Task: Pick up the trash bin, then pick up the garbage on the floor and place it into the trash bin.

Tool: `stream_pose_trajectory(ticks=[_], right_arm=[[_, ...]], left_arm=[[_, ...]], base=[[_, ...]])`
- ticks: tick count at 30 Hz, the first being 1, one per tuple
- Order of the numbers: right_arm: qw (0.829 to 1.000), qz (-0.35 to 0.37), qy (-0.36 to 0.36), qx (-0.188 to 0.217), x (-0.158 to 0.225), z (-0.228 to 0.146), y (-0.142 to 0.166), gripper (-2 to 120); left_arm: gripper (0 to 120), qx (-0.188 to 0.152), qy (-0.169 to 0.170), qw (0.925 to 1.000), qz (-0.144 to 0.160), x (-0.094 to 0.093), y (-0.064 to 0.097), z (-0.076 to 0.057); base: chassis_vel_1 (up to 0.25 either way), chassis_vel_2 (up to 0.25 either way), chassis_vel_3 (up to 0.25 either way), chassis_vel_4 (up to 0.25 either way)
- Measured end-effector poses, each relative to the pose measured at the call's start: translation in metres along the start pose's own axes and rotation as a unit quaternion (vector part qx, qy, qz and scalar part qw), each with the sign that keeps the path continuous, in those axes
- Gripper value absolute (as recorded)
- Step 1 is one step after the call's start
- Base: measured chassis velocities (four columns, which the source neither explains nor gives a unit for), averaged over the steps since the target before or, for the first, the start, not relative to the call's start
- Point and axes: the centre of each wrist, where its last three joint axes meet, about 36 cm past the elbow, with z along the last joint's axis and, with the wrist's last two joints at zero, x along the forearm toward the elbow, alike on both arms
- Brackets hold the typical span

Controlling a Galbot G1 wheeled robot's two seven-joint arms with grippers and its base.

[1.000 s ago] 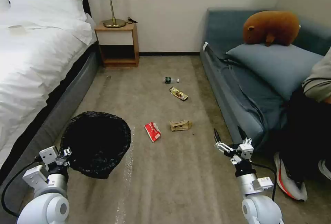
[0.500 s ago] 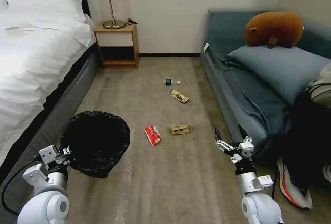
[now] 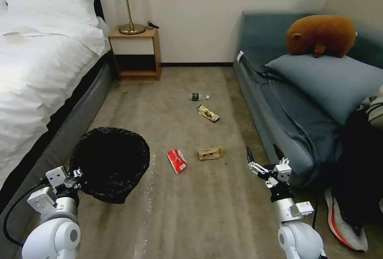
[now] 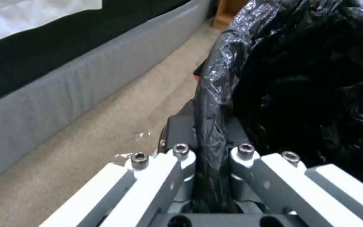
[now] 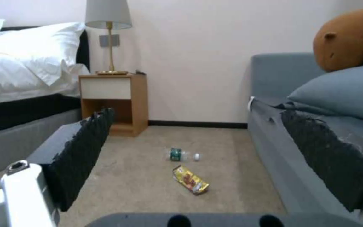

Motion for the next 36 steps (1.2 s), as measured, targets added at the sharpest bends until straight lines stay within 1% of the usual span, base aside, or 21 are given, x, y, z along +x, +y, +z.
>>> stream_pose_trajectory(ticks=[5,7,11,36], right_arm=[[1.000,0.000,0.001,-0.001,-0.0018,0.0013,0.0012,100],[1.000,-0.001,0.004,-0.002,-0.0021,0.0027,0.0020,100],[1.000,-0.003,0.004,-0.002,-0.0033,0.0039,0.0031,100],[1.000,-0.002,0.006,-0.004,-0.0036,0.0050,0.0034,100]], left_arm=[[4,-0.001,0.001,1.0000,-0.001,-0.0033,0.0005,0.0002],[4,-0.002,0.001,1.0000,-0.001,-0.0049,0.0008,-0.0025],[4,-0.001,0.002,1.0000,-0.001,-0.0059,0.0000,-0.0031],[4,0.002,0.003,1.0000,0.002,-0.0043,-0.0018,-0.0027]], base=[[-0.057,0.044,0.058,-0.044],[-0.016,0.030,0.027,-0.024],[-0.022,0.040,0.036,-0.038],[-0.045,0.048,0.045,-0.042]])
